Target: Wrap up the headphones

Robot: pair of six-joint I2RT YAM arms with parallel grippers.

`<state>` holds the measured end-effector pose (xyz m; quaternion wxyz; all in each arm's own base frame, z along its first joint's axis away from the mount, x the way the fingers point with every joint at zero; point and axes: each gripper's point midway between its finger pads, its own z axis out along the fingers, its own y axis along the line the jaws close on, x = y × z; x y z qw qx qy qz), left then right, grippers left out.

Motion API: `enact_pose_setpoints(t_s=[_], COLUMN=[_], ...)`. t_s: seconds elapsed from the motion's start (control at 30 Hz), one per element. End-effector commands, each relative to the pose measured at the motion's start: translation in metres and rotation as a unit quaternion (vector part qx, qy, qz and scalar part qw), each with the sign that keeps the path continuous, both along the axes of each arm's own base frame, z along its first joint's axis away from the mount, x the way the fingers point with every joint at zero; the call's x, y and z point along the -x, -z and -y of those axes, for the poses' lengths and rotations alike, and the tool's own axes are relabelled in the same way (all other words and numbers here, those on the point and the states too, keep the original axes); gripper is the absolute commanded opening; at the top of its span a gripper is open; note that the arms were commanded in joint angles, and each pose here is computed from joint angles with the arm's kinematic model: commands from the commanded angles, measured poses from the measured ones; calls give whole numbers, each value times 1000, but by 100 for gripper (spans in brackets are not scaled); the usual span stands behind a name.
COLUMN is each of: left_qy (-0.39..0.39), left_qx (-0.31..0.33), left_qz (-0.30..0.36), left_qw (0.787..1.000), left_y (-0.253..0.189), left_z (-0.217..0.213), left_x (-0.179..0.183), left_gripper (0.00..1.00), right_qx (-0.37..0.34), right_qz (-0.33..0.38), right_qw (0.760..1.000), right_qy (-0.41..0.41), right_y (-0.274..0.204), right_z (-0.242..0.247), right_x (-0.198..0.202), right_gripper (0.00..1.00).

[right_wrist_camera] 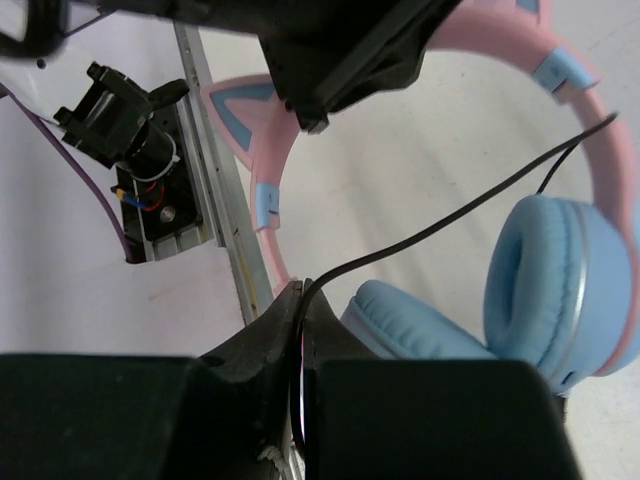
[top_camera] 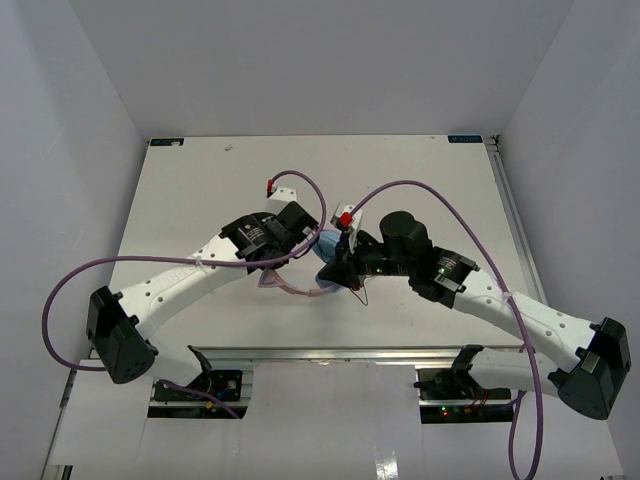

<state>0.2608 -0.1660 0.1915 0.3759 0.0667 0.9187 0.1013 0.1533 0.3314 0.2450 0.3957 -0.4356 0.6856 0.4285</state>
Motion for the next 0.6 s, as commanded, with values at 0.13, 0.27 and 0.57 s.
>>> enact_pose_setpoints(t_s=[0.13, 0.27, 0.57], left_qy=[-54, -61, -70], left_qx=[104, 127, 164], left_qz=[101, 119, 154], left_qw=[988, 983, 972], left_y=[-56, -67, -89], left_z=[7, 7, 5], left_x=[-21, -24, -25], left_gripper=[0, 0, 0], right_qx=[-119, -119, -82], right_qz=[-8, -15, -6], right_qw=[991, 991, 997], right_qy=[-61, -52, -13], right_y=[-28, -25, -3], right_z=[-18, -24, -24], right_x=[37, 42, 45], right_gripper=[8, 8, 8])
